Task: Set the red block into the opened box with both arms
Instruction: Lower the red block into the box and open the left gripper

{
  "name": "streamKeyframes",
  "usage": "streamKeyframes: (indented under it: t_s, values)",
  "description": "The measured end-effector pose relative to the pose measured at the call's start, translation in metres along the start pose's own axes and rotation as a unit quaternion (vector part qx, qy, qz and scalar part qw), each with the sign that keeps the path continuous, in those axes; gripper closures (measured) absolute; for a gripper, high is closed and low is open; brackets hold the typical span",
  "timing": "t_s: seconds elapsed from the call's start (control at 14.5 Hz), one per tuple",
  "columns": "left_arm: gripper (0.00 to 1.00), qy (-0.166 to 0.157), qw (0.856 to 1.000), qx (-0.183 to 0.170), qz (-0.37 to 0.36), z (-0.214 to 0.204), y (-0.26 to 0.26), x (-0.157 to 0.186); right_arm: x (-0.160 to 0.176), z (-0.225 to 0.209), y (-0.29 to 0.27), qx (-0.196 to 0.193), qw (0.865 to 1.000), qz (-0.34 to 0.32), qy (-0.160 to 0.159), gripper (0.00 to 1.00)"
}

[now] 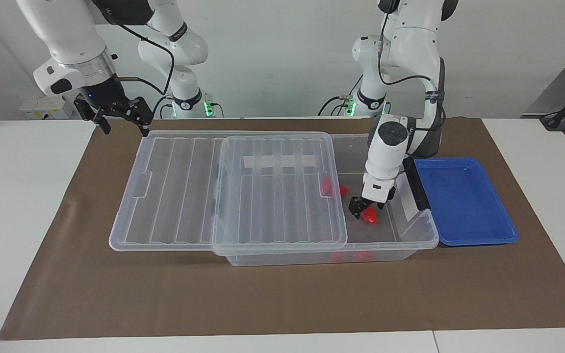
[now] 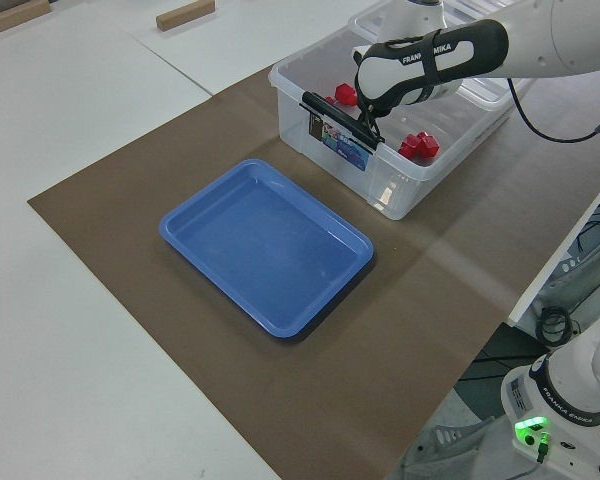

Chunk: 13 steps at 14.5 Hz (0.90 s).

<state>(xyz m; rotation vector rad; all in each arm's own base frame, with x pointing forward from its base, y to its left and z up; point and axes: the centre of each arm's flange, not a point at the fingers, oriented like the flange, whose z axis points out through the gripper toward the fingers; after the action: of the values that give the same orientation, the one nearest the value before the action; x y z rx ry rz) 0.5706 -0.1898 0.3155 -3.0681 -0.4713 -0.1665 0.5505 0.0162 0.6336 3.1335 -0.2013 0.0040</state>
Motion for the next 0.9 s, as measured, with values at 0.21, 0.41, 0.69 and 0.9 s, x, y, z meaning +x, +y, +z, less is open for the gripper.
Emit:
streamKeyframes:
  t_s: [0.21, 0.41, 0.69, 0.9]
  values:
    - [0.0, -0.002, 1.0, 0.01, -0.003, -0.027, 0.0, 0.007, 0.0, 0.0, -0.002, 0.0, 1.0, -0.002, 0.0, 0.0]
    - [0.0, -0.002, 1.0, 0.018, -0.006, -0.05, -0.005, 0.007, 0.0, 0.0, -0.003, 0.0, 1.0, -0.003, 0.0, 0.0]
    - [0.0, -0.01, 0.999, 0.033, -0.009, -0.076, -0.008, 0.007, 0.0, 0.0, -0.003, 0.0, 1.0, -0.003, 0.0, 0.0]
    - [0.0, -0.021, 0.999, 0.044, -0.018, -0.114, -0.009, 0.012, 0.0, 0.0, -0.003, 0.0, 1.0, -0.003, 0.0, 0.0]
